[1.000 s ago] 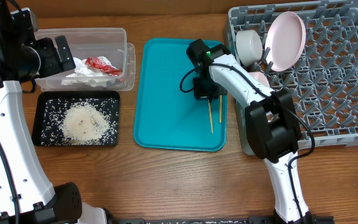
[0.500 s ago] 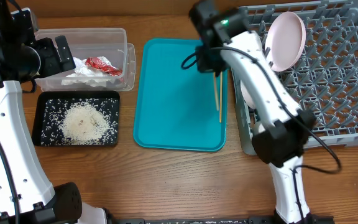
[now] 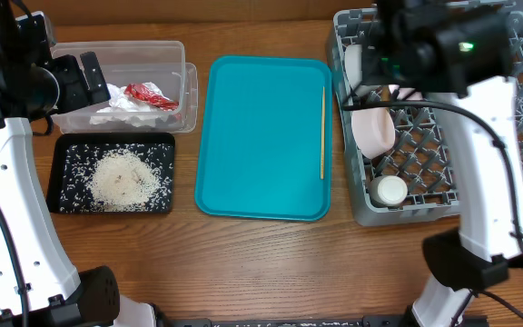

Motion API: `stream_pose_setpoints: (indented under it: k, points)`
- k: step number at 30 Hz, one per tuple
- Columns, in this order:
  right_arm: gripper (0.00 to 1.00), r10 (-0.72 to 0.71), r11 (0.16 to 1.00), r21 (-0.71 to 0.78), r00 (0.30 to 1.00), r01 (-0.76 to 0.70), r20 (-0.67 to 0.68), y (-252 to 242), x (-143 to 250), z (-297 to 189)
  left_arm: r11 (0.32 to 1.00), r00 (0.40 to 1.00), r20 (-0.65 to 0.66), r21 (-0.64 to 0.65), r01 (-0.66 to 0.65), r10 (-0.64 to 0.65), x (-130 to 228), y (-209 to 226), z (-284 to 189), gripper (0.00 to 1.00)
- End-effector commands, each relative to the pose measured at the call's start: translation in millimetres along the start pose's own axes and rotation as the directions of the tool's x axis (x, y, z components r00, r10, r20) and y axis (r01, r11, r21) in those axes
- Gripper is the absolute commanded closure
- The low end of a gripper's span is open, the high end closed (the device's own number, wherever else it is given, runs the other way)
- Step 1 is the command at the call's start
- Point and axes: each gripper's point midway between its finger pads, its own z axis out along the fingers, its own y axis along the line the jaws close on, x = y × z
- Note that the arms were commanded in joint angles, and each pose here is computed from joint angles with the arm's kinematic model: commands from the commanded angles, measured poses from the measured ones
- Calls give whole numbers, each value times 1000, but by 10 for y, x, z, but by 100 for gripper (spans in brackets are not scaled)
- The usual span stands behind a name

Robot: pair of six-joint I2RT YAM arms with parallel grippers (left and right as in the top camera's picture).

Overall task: Sort waste into correct bins and load items into the dishwasher
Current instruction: 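Grasp one chopstick and carry it into the dish rack, then release the chopstick and return the right gripper to the second chopstick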

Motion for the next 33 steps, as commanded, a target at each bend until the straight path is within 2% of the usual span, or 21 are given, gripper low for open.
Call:
stream_pose_setpoints:
  k: [1, 10, 15, 23, 27, 29, 33]
  points:
    - [96, 6, 997, 71, 998, -2, -54, -361, 109, 107, 1000, 1000, -1, -6, -1, 1, -13, 8, 25, 0]
    - [96, -34, 985, 156, 961, 79, -273, -921, 508, 861, 1000, 1000, -1, -5, -1, 1, -13, 8, 25, 0]
    - [96, -73, 981, 146, 934, 131, -350, -1058, 778, 1357, 1000, 1000, -1, -5, -1, 1, -13, 8, 25, 0]
    - [95, -57, 981, 140, 894, 132, -444, -1102, 1251, 1783, 1000, 1000, -1, -5, -2, 2, -13, 8, 25, 0]
    - [81, -57, 987, 107, 893, 117, -447, -1034, 1290, 1825, 1000, 1000, -1, -6, -1, 1, -13, 8, 25, 0]
    - [69, -58, 992, 73, 894, 101, -445, -969, 1288, 1827, 1000, 1000, -1, -6, -1, 1, -13, 8, 25, 0]
    - [66, -58, 994, 58, 894, 93, -444, -941, 1288, 1827, 1000, 1000, -1, -5, -1, 1, -13, 8, 25, 0]
